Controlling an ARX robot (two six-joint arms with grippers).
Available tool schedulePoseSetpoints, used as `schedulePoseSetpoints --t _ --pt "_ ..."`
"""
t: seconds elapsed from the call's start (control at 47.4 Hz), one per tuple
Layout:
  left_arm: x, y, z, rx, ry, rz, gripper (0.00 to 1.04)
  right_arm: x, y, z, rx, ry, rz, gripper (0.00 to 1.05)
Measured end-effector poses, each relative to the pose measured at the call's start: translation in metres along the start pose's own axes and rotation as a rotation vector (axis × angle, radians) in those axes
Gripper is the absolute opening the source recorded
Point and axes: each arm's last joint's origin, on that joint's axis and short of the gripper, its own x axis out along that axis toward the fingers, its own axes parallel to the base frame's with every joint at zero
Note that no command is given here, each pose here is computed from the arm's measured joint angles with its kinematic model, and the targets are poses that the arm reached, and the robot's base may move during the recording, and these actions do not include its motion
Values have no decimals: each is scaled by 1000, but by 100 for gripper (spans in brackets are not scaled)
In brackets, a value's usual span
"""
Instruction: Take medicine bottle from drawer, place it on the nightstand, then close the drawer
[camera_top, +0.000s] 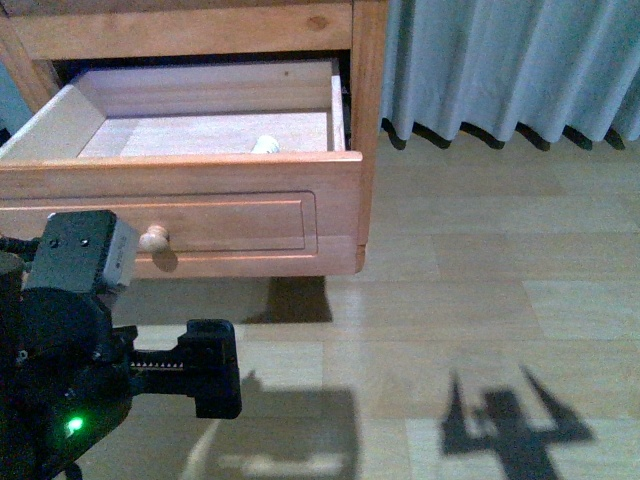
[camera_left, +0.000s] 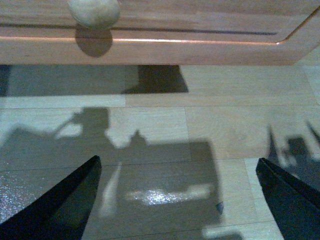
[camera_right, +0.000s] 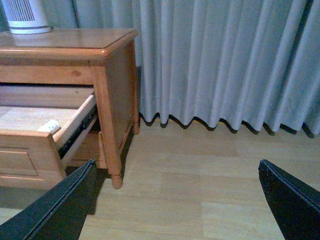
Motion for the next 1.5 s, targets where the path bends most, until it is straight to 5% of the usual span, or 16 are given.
schedulePoseSetpoints --t 0.295,0.654,0.822,0.991,1.391,1.497 --pt "-43 15 43 -53 -39 -4 98 0 0 0 0 0 0 98" --pt "-138 27 133 -98 -245 -108 98 0 0 0 0 0 0 98" --pt "-186 31 143 -127 -297 -137 98 0 0 0 0 0 0 98" --pt "-219 31 130 27 -671 179 71 0 0 0 0 0 0 98" --pt "-203 47 71 78 -631 214 3 0 0 0 0 0 -3 98" --pt "-201 48 59 81 -630 217 4 0 0 0 0 0 -3 98"
